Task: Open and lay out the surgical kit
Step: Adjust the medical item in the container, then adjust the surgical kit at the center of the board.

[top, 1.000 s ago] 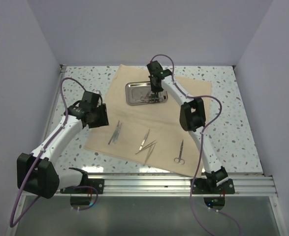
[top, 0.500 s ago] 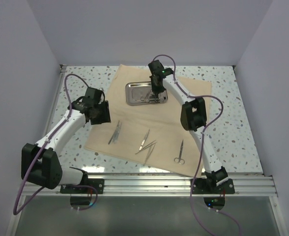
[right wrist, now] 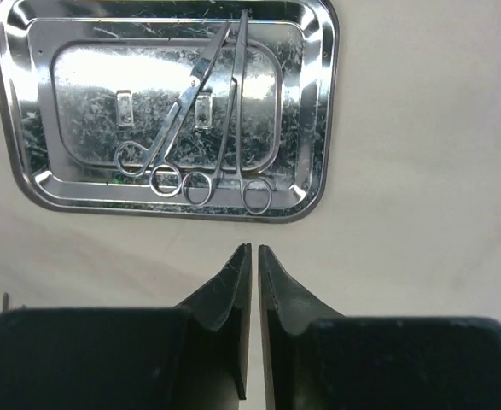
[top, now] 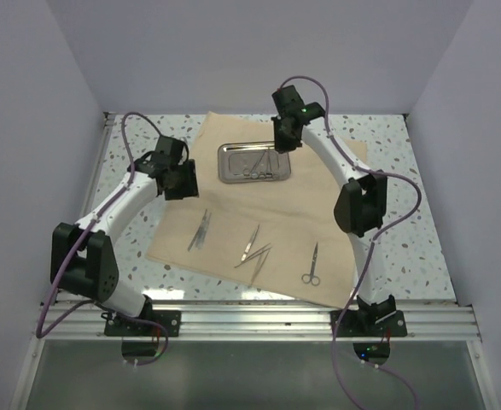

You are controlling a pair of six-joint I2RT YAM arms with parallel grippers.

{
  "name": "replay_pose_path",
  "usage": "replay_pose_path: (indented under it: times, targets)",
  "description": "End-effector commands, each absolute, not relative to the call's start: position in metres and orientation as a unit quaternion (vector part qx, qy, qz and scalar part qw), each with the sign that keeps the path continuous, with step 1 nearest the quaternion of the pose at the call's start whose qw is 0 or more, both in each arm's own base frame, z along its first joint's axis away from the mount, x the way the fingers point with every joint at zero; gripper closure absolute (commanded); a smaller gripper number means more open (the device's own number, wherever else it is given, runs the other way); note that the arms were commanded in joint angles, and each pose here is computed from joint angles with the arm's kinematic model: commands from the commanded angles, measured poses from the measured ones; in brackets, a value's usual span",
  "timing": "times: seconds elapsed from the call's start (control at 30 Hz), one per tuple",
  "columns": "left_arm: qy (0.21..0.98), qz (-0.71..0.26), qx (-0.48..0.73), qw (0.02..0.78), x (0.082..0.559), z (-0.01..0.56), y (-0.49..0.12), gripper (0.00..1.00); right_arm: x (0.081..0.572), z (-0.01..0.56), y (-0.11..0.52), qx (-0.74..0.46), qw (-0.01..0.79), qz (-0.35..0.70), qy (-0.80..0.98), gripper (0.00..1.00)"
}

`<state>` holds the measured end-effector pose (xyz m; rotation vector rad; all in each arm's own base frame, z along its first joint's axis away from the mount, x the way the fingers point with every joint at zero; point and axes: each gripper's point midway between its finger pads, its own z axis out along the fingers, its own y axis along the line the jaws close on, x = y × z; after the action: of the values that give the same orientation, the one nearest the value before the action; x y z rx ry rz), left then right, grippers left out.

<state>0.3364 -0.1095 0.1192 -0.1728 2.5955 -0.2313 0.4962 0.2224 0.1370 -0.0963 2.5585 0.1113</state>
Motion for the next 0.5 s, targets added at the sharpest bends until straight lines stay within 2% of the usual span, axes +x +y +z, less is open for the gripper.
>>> replay_pose_path:
  times: [0.0,0.07,0.1,0.13,0.17,0.3,0.37,0.4,0.43,0.47]
  targets:
    - [0.943,-0.093,-0.051,0.317,0.38,0.142,-0.118,0.47,0.473,0.151,0.228,-0.038,0.273,0.067,0.959,0.86]
    - [0.941,-0.095,-0.05,0.32,0.404,0.146,-0.125,0.47,0.456,0.156,0.229,-0.047,0.269,0.068,0.959,0.54]
    - [0.945,-0.095,-0.049,0.31,0.414,0.135,-0.129,0.47,0.447,0.15,0.227,-0.053,0.263,0.065,0.961,0.25]
    - [0.936,-0.104,-0.048,0.332,0.432,0.152,-0.135,0.47,0.442,0.153,0.224,-0.056,0.267,0.056,0.96,0.17]
    - [0.934,-0.109,-0.047,0.339,0.444,0.155,-0.139,0.47,0.435,0.17,0.221,-0.058,0.282,0.06,0.956,0.15]
    - [0.923,-0.131,-0.028,0.362,0.499,0.166,-0.165,0.46,0.405,0.177,0.201,-0.062,0.28,0.047,0.957,0.13]
    - [0.916,-0.14,-0.003,0.376,0.528,0.168,-0.187,0.46,0.385,0.165,0.189,-0.063,0.266,0.036,0.961,0.13]
    - [0.923,-0.132,0.004,0.362,0.539,0.144,-0.193,0.45,0.371,0.164,0.181,-0.062,0.262,0.034,0.963,0.13]
    - [0.91,-0.139,0.009,0.389,0.556,0.165,-0.201,0.45,0.364,0.163,0.177,-0.061,0.259,0.032,0.963,0.13]
    - [0.912,-0.138,0.014,0.387,0.562,0.159,-0.205,0.45,0.357,0.162,0.172,-0.059,0.257,0.028,0.964,0.13]
